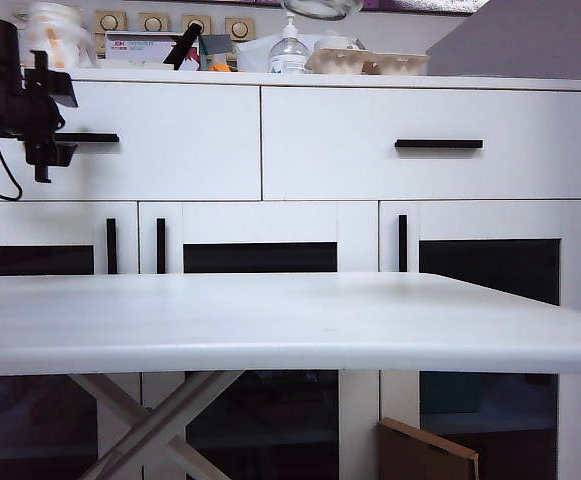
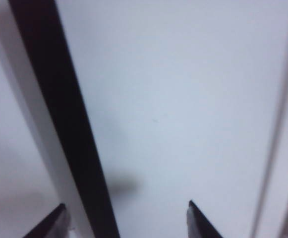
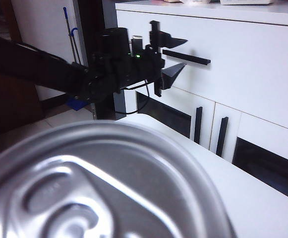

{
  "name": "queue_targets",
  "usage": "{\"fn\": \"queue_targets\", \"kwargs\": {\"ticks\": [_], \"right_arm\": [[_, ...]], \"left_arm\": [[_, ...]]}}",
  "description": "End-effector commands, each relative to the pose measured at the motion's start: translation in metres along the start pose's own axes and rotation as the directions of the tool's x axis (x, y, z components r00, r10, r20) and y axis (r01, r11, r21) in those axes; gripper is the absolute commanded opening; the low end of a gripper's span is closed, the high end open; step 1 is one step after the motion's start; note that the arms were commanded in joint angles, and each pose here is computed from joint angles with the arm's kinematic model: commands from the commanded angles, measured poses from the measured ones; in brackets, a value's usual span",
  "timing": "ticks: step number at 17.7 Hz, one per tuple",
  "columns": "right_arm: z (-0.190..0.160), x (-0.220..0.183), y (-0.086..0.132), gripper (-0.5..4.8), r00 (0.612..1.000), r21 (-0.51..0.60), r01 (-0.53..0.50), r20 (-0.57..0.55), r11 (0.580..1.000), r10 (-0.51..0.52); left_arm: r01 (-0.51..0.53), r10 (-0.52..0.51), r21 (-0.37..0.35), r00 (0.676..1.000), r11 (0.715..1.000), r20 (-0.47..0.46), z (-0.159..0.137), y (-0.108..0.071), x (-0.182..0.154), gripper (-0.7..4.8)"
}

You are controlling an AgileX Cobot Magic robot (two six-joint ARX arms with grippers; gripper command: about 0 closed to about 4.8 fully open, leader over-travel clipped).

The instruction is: Pick up a can of beer from the white table, open the left drawer, place the beer inside the drawer, and finally close the drawer.

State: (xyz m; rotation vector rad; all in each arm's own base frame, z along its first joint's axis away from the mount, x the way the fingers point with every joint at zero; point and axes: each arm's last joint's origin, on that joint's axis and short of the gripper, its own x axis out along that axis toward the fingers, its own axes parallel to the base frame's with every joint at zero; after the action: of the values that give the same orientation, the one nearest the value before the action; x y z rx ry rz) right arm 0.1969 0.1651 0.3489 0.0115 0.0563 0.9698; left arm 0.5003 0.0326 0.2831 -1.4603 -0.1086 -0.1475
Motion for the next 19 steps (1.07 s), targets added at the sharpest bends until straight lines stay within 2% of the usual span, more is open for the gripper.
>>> {"fn": "queue_targets", "kwargs": {"ticks": [1,4,12,16,19], "right_arm": [[0.012,-0.003,0.001,1.38,0.997,-0.024,-0.001,0.076,1.000,0.003],[0.012,-0.003,0.001,1.38,0.997,-0.024,-0.001,0.076,1.000,0.003],[0.012,-0.003,0.002,1.38,0.997,-0.024,-0.001,0.077,1.000,0.003],[0.012,-0.003,0.002,1.38,0.997,-0.024,-0.001,0.077,1.000,0.003],[0.012,-0.003,0.002,1.38,0.997,-0.024,-0.001,0.077,1.000,0.003]], "left_arm": [[0.006,-0.006,0.006,1.000,1.000,-0.003,0.001,-0.003,0.008,3.10],[-0.031,0.031,0.005,0.999,1.000,0.012,0.001,0.003,0.010,3.10],[-0.045,0.045,0.003,0.998,0.999,0.039,0.002,0.009,0.011,3.09],[-0.007,0.006,0.023,0.999,1.000,0.039,0.006,-0.003,0.016,3.10],[-0.021,0.020,0.033,0.999,0.999,0.043,0.006,-0.002,0.018,3.09]]}}
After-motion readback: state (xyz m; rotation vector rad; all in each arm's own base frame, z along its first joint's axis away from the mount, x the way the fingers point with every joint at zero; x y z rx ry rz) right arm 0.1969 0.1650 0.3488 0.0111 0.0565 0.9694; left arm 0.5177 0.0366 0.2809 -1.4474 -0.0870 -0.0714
